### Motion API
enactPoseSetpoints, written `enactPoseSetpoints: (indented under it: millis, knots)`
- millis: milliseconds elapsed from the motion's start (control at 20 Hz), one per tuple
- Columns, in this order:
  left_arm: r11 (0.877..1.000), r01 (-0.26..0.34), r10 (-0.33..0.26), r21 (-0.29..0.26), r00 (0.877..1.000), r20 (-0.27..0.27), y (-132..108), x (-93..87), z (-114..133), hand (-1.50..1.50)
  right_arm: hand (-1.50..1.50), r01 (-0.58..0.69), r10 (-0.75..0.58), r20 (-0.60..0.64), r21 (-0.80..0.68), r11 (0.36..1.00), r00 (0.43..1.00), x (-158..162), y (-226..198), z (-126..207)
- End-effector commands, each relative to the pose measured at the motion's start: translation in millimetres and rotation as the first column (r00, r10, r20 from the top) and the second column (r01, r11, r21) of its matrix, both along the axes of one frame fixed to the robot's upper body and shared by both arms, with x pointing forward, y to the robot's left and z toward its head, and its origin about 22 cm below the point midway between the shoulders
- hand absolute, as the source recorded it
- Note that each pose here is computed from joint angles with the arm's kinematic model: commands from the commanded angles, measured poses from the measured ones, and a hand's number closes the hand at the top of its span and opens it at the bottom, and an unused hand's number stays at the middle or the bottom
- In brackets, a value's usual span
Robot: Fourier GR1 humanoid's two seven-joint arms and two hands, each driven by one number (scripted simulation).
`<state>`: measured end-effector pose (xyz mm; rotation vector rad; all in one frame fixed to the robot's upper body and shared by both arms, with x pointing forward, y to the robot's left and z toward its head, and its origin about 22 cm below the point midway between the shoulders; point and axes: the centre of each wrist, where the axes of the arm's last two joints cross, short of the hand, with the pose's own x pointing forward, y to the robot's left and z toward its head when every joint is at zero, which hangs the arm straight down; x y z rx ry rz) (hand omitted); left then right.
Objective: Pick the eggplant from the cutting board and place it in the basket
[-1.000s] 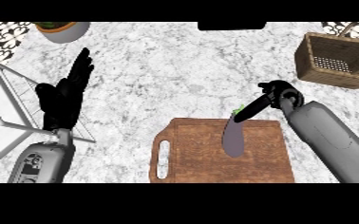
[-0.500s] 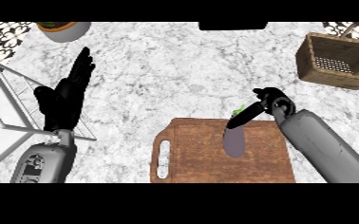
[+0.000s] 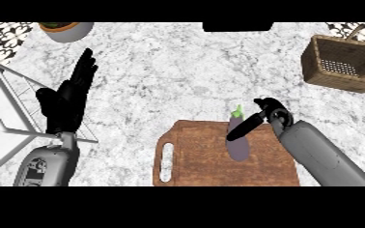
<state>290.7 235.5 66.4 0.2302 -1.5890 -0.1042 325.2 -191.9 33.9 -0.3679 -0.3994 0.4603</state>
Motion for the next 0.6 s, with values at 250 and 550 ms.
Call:
enactPoseSetpoints:
  millis: [250,550]
  knots:
    - [0.996,-0.094,0.093,-0.008,0.994,-0.053,42.3,1.9,-12.4,0.00,-1.50,0.063,-0.072,-0.159,-0.062,0.996,0.985,-5.4,10.3,-10.8]
    - [0.995,-0.100,0.100,0.004,0.994,-0.050,43.5,5.8,0.9,0.00,-1.50,0.067,-0.075,-0.176,-0.052,0.996,0.981,-9.4,16.1,-20.9]
